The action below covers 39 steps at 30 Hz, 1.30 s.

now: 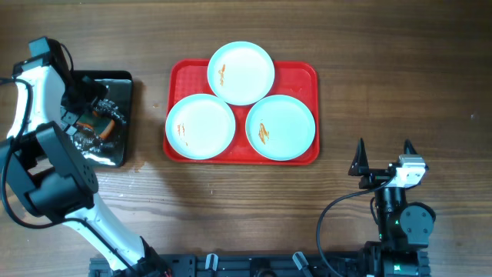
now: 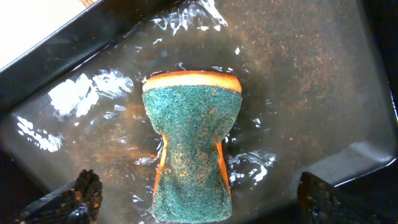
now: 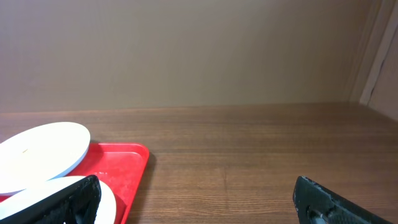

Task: Clean dirty plates on tray and stack at the side
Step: 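Grasp the green-orange sponge with the left gripper and dip it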

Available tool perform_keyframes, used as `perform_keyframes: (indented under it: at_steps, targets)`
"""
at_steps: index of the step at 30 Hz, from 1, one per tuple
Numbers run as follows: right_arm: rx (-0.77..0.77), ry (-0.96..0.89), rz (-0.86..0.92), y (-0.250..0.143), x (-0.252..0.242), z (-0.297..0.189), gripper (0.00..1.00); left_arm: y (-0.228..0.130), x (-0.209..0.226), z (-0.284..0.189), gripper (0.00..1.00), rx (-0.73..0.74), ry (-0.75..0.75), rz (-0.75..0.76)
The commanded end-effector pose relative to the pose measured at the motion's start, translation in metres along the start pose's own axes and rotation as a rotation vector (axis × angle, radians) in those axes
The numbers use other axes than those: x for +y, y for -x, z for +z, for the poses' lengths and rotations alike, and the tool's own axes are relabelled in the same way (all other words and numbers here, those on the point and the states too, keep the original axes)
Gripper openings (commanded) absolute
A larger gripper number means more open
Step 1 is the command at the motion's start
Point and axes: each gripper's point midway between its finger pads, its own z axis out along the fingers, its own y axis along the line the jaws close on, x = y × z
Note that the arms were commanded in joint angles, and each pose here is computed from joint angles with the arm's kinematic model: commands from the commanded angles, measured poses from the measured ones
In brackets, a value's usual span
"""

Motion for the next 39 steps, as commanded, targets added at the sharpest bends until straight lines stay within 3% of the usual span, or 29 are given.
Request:
perform_keyframes:
  at_steps: [1,3,5,9,10,11,12,13,15,17,18,19,28,30,33,36,37,39]
  targets:
    - [-0.007,-0.013,-0.014,0.001,-0.003,0.000,1.00,-0.015,0.009,0.013,1.00,0.031,0.025,-0.016]
    - [-0.007,-0.013,-0.014,0.001,-0.003,0.000,1.00,-0.028,0.009,0.027,1.00,0.066,0.007,-0.024]
    - [-0.007,-0.013,-0.014,0.001,-0.003,0.000,1.00,-0.037,0.009,0.039,0.82,0.086,-0.010,-0.024]
    - [-0.007,-0.013,-0.014,0.001,-0.003,0.000,1.00,-0.040,0.009,0.047,0.56,0.079,-0.019,-0.025]
    - [-0.007,-0.013,-0.014,0.001,-0.003,0.000,1.00,-0.038,0.008,0.047,0.33,0.073,-0.023,-0.025]
    - [-0.007,-0.013,-0.014,0.001,-0.003,0.000,1.00,-0.037,0.007,0.048,0.27,0.068,-0.027,-0.025]
    - [-0.007,-0.013,-0.014,0.001,-0.003,0.000,1.00,-0.036,0.007,0.048,0.12,0.064,-0.030,-0.026]
    - [-0.007,-0.013,-0.014,0.001,-0.003,0.000,1.00,-0.036,0.007,0.048,0.04,0.064,-0.030,-0.026]
    - [-0.007,-0.013,-0.014,0.001,-0.003,0.000,1.00,-0.037,0.005,0.048,0.04,0.072,-0.041,-0.026]
    - [-0.007,-0.013,-0.014,0.001,-0.003,0.000,1.00,-0.039,0.001,0.047,0.04,0.087,-0.063,-0.025]
    - [-0.007,-0.013,-0.014,0.001,-0.003,0.000,1.00,-0.040,-0.002,0.046,0.18,0.095,-0.079,-0.023]
    - [-0.007,-0.013,-0.014,0.001,-0.003,0.000,1.00,-0.037,-0.004,0.046,1.00,0.084,-0.088,-0.023]
    - [-0.007,-0.013,-0.014,0.001,-0.003,0.000,1.00,0.009,0.000,0.046,1.00,-0.131,-0.038,-0.041]
    - [-0.007,-0.013,-0.014,0.001,-0.003,0.000,1.00,0.015,-0.005,0.045,0.89,-0.157,-0.058,-0.044]
    - [-0.007,-0.013,-0.014,0.001,-0.003,0.000,1.00,0.017,-0.007,0.044,0.53,-0.166,-0.065,-0.045]
    - [-0.007,-0.013,-0.014,0.001,-0.003,0.000,1.00,0.018,-0.007,0.045,0.28,-0.167,-0.064,-0.045]
    - [-0.007,-0.013,-0.014,0.001,-0.003,0.000,1.00,0.018,-0.007,0.045,0.04,-0.168,-0.066,-0.044]
    - [-0.007,-0.013,-0.014,0.001,-0.003,0.000,1.00,0.017,-0.006,0.044,0.04,-0.164,-0.063,-0.044]
